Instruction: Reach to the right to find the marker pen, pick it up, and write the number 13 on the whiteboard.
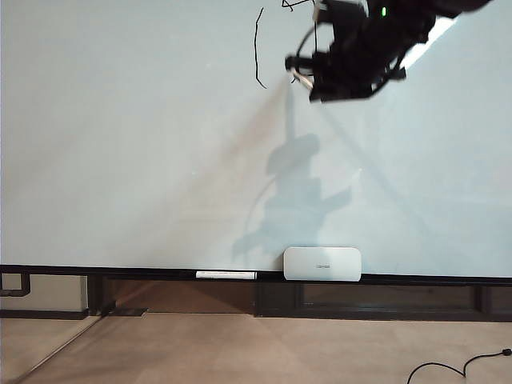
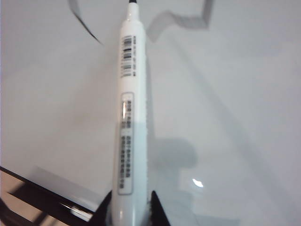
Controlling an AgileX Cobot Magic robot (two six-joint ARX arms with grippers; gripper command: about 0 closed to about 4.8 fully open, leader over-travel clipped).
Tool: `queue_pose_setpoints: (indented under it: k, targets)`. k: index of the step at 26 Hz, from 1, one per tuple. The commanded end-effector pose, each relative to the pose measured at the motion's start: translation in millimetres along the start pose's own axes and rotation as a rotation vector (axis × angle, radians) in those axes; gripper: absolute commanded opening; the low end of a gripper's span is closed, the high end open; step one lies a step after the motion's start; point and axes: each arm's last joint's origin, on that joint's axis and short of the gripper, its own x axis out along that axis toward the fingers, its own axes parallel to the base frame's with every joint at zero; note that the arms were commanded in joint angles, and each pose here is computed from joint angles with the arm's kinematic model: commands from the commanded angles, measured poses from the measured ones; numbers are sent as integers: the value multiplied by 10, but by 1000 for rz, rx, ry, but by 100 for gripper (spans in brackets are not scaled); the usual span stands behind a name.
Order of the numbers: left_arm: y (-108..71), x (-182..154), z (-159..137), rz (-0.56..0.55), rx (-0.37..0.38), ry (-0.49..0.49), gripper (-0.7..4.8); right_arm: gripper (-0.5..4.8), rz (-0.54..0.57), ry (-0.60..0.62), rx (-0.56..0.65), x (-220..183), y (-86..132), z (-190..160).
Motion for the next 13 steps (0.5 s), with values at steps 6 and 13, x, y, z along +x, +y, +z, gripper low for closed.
queue_pose_setpoints:
  k: [6, 13]
  targets:
    - [6, -11, 36, 6, 4, -17, -6, -6, 29, -114, -29, -140, 156, 220]
    - [6, -11, 36, 6, 3, -17, -6, -6, -4, -161, -44, -135, 138, 263]
